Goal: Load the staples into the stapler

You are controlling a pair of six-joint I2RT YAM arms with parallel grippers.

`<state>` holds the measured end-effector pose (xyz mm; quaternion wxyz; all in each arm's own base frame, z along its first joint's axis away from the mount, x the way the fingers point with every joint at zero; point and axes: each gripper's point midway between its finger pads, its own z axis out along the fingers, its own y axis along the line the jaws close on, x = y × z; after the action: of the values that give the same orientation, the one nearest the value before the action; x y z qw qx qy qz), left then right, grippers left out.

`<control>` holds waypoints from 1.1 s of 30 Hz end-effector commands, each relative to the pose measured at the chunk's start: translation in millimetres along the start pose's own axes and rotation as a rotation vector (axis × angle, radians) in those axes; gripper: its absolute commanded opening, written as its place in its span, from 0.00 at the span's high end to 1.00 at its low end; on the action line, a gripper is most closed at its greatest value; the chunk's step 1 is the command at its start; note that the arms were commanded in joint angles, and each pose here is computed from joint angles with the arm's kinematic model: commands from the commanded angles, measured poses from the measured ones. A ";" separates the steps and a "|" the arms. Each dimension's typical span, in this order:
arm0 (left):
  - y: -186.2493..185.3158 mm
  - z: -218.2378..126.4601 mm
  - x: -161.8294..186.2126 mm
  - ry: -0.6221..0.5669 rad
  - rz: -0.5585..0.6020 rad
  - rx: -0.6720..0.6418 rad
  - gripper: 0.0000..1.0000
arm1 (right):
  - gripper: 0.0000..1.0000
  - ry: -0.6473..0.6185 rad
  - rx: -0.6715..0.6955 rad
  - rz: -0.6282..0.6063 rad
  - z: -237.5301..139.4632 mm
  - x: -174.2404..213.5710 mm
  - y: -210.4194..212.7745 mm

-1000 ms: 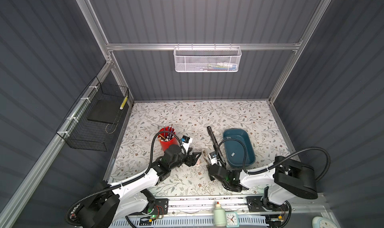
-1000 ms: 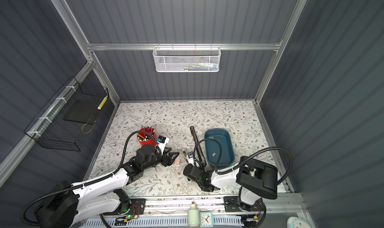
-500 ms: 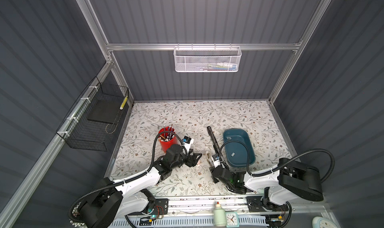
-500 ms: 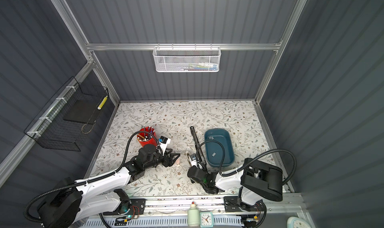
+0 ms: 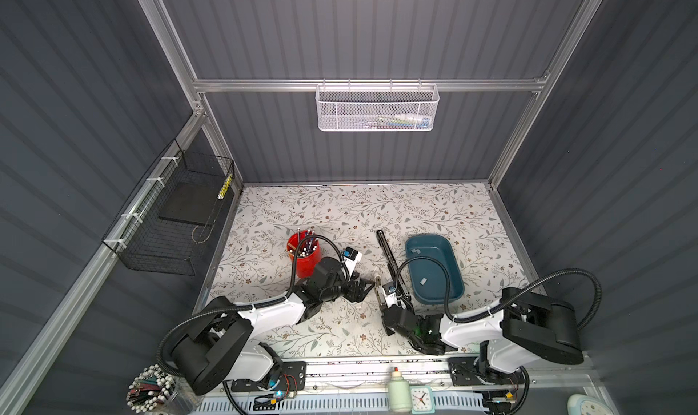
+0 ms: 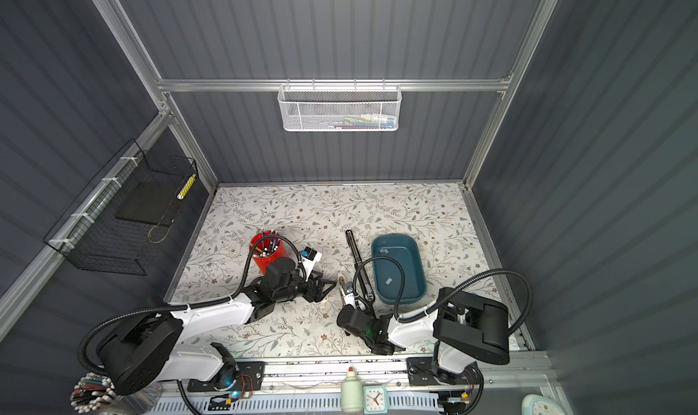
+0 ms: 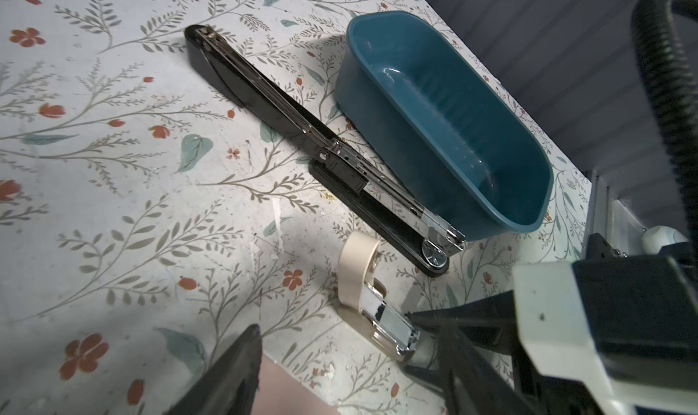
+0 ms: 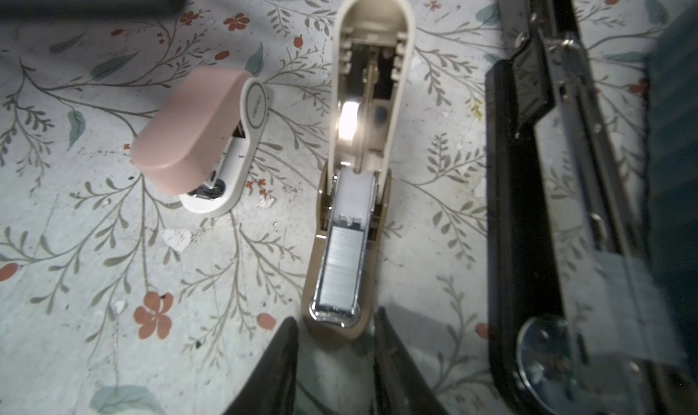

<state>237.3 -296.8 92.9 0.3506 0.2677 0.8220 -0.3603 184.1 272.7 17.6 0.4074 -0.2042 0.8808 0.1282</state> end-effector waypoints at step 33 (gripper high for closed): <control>-25.0 47.9 -3.0 -0.007 0.114 0.229 0.73 | 0.59 0.004 0.091 0.016 -11.4 23.7 -38.6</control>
<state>243.8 -348.9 77.3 0.3305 0.3392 0.7680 -0.4312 183.2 252.4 18.3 0.4264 -0.1825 0.8760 0.1323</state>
